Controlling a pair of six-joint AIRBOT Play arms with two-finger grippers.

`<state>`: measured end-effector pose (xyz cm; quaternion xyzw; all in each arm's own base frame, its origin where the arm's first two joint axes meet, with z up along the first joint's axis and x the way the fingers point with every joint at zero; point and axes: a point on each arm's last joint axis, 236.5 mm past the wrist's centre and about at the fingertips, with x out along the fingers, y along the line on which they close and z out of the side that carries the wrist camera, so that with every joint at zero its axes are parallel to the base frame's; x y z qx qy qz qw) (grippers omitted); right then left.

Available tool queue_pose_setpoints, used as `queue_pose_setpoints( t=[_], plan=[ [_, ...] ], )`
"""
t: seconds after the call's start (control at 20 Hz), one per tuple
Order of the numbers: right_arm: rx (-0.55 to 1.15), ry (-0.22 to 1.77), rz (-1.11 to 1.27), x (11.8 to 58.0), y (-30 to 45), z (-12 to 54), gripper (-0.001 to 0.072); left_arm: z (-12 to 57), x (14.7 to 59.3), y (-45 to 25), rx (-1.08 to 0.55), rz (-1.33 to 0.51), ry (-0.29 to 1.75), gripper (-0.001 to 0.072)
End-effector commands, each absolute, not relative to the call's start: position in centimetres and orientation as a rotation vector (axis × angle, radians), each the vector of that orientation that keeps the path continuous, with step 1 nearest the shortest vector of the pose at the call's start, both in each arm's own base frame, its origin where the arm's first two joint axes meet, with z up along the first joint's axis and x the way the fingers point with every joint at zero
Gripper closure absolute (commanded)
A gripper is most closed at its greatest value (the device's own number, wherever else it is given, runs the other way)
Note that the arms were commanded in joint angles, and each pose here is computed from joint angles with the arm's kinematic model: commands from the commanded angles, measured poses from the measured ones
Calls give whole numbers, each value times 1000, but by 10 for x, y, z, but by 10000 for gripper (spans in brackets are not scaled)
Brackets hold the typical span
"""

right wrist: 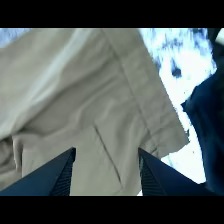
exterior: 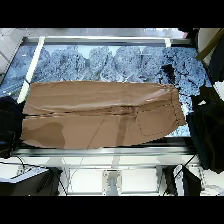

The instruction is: Fold the clothes and pants, and hang the long-sleeved shirts on hangers.

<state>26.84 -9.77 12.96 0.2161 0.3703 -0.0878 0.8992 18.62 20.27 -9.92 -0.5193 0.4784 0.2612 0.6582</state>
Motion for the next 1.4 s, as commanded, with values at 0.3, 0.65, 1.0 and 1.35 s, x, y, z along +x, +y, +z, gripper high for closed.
queue_pose_setpoints(
  t=[0.3, 0.65, 1.0, 1.35],
  plan=[
    [1046, 857, -346, 213, -107, 5, 167, -97, 190, 207, -1135, 574, 1064, 694],
    [1185, 785, -383, 244, -98, -75, 173, -97, 190, 209, -1095, 556, 1067, 695],
    [1157, 904, -358, 284, -94, -112, 243, -97, 190, 210, -1086, 554, 1066, 695],
    [1167, 839, -354, 301, -104, -98, 678, -88, 197, 217, -1082, 551, 1036, 695]
  ],
)
